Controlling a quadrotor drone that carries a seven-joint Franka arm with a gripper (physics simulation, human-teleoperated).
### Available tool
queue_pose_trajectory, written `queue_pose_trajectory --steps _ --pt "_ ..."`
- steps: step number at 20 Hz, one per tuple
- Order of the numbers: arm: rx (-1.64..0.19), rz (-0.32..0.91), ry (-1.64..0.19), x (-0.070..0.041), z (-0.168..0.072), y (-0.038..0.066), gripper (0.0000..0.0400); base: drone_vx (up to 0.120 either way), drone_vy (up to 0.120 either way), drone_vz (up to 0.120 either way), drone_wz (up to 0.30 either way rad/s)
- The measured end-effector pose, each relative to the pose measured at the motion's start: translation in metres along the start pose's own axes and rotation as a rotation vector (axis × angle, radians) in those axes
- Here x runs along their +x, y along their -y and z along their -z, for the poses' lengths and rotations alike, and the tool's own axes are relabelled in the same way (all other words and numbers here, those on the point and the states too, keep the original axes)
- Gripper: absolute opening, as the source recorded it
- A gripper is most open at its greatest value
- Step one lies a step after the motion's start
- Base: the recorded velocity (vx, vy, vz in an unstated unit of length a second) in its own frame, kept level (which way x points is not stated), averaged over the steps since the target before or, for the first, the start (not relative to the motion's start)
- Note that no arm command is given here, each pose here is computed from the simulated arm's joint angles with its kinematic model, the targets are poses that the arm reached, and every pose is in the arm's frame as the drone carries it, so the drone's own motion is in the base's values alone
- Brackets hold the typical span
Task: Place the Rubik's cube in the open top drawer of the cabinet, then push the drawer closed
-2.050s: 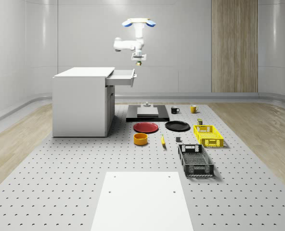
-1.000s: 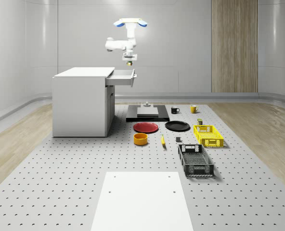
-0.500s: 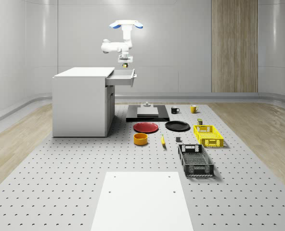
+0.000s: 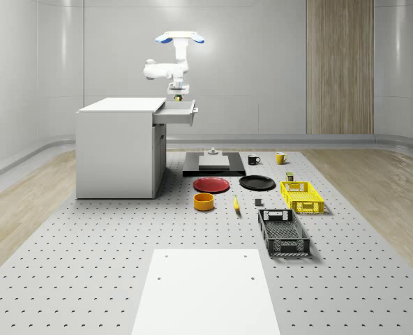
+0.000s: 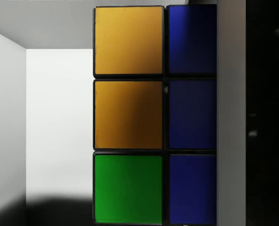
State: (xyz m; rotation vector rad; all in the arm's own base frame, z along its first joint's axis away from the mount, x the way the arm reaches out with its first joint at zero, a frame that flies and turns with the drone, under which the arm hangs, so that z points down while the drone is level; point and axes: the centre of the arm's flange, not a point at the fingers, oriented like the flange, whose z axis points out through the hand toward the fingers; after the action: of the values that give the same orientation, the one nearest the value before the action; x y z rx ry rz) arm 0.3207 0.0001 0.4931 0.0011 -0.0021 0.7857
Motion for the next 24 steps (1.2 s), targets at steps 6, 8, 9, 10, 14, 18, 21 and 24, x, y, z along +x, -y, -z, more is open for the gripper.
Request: queue_pose_trajectory --steps 6,8,9,10,14,18,21,24 --pt "0.000 0.000 0.000 0.000 -0.028 0.000 0.0325 0.000 0.000 0.000 0.000" --pt "0.000 0.000 0.000 0.000 -0.038 0.000 0.0325 0.000 0.000 0.000 0.000" --pt "0.000 0.000 0.000 0.000 -0.042 0.000 0.0325 0.000 0.000 0.000 0.000" --pt "0.000 0.000 0.000 0.000 -0.047 0.000 0.0325 0.000 0.000 0.000 0.000" --pt "0.000 0.000 0.000 0.000 -0.065 0.000 0.0325 0.000 0.000 0.000 0.000" --pt "0.000 0.000 0.000 0.000 -0.083 0.000 0.0325 0.000 0.000 0.000 0.000" --pt "0.000 0.000 0.000 0.000 -0.096 0.000 0.0325 0.000 0.000 0.000 0.000" --pt "0.000 0.000 0.000 0.000 -0.105 0.000 0.0354 0.000 0.000 0.000 0.000"
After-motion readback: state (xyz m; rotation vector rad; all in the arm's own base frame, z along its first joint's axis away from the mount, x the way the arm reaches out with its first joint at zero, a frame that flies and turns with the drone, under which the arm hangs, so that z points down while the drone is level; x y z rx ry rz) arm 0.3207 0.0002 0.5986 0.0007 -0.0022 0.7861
